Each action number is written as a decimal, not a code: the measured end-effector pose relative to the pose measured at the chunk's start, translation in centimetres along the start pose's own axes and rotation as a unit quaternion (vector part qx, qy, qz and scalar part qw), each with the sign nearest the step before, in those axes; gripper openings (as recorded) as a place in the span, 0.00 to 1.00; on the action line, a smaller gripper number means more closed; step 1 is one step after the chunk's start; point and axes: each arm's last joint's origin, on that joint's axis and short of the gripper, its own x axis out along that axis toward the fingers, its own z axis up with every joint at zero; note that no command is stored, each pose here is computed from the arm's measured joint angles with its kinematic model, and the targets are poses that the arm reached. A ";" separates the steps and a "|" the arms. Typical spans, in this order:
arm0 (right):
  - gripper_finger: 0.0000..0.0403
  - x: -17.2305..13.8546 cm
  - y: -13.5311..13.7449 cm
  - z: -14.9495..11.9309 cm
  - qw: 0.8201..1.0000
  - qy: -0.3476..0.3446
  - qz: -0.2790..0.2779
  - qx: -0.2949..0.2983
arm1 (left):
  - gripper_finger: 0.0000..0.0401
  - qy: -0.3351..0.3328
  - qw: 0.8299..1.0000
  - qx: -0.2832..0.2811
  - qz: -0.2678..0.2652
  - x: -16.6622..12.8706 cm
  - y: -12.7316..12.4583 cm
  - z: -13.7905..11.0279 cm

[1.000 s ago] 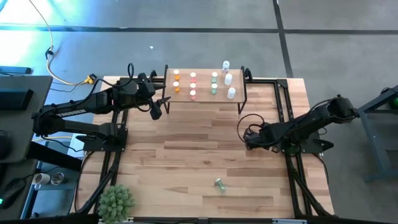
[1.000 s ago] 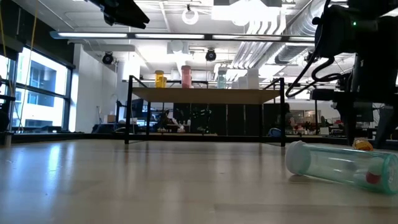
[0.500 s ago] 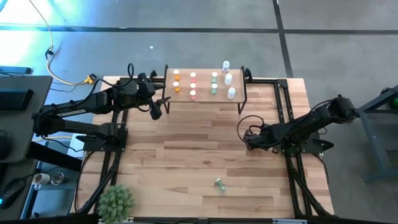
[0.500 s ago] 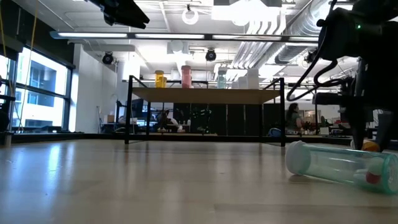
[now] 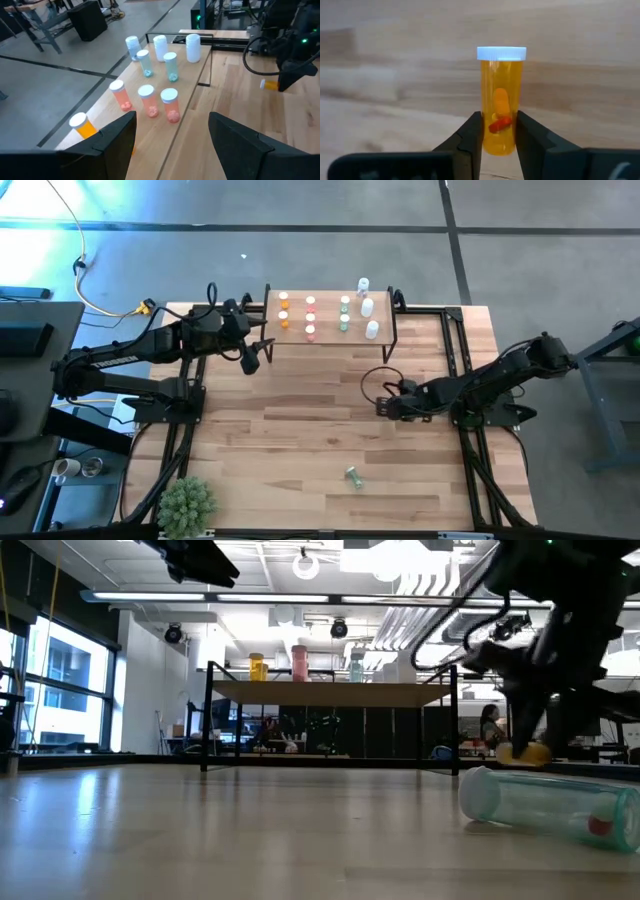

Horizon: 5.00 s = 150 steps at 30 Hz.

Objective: Pick and place medicine bottles onto shelf by color
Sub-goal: Put the orange pill bottle on the shelf aligned with the orange pill bottle

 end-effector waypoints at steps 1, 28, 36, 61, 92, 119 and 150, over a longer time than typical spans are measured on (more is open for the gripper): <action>0.19 0.0 0.3 -0.1 1.000 0.000 0.014 -0.013 | 0.59 0.000 1.000 -0.003 -0.002 0.0 0.0 0.0; 0.19 -8.4 12.8 5.6 0.881 -0.089 0.307 -0.349 | 0.59 0.080 0.956 -0.178 -0.218 0.4 -1.5 -1.0; 0.19 -9.5 17.1 6.6 0.825 -0.087 0.317 -0.461 | 0.59 0.131 0.928 -0.244 -0.248 1.9 -2.2 -1.4; 0.19 -4.7 20.6 4.1 0.742 -0.007 0.303 -0.598 | 0.59 0.163 0.895 -0.298 -0.288 5.6 -6.3 -1.3; 0.19 -4.7 20.6 4.9 0.750 -0.011 0.300 -0.589 | 0.59 0.168 0.877 -0.350 -0.284 8.9 -7.2 -1.8; 0.19 -4.8 20.6 6.0 0.765 -0.011 0.303 -0.568 | 0.28 0.144 0.885 -0.338 -0.288 9.5 -7.2 -1.6; 0.56 -8.9 19.2 8.5 0.775 -0.052 0.294 -0.556 | 0.28 0.155 0.902 -0.306 -0.263 9.4 -7.0 -2.1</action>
